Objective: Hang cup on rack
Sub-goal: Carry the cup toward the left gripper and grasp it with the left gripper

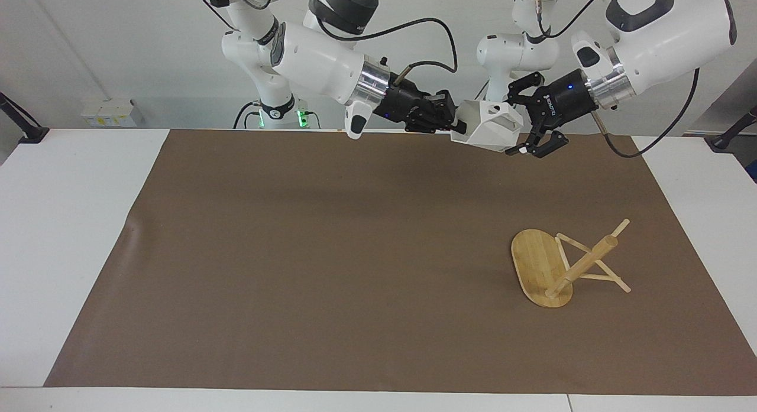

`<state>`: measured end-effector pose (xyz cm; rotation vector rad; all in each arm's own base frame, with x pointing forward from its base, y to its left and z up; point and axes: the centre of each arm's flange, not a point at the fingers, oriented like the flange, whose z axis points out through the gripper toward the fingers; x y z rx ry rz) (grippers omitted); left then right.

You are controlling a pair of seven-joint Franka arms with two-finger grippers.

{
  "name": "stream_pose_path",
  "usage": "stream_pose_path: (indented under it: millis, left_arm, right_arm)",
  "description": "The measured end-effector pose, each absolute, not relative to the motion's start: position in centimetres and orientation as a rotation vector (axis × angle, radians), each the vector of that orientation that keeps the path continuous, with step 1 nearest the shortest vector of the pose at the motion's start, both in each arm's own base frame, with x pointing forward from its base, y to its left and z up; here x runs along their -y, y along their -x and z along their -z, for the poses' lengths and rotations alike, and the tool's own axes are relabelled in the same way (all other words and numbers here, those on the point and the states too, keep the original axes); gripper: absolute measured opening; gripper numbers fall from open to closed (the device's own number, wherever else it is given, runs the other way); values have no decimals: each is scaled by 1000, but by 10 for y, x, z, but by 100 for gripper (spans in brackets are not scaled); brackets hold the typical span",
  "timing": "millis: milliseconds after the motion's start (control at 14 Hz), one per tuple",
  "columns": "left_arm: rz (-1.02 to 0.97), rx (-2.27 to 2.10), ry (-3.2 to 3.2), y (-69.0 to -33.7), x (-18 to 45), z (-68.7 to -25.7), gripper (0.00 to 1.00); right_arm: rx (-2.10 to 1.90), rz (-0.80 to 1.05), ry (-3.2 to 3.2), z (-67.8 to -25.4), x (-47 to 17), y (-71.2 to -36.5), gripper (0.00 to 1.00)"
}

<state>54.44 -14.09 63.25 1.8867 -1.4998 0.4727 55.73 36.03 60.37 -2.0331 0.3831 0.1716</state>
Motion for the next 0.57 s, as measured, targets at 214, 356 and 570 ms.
stream_pose_path:
  millis: [214, 356, 570]
  left_arm:
    - [-475, 1496, -1884, -544, 141, -633, 100]
    - [-475, 1489, -1884, -545, 141, -632, 100]
    - [-481, 1470, -1884, -545, 137, -632, 100]
  right_arm:
    - [-383, -171, 2033, -604, -360, -557, 4]
    - [-383, -172, 2033, -604, -360, -557, 4]
    - [-382, -174, 2033, -603, -361, -557, 4]
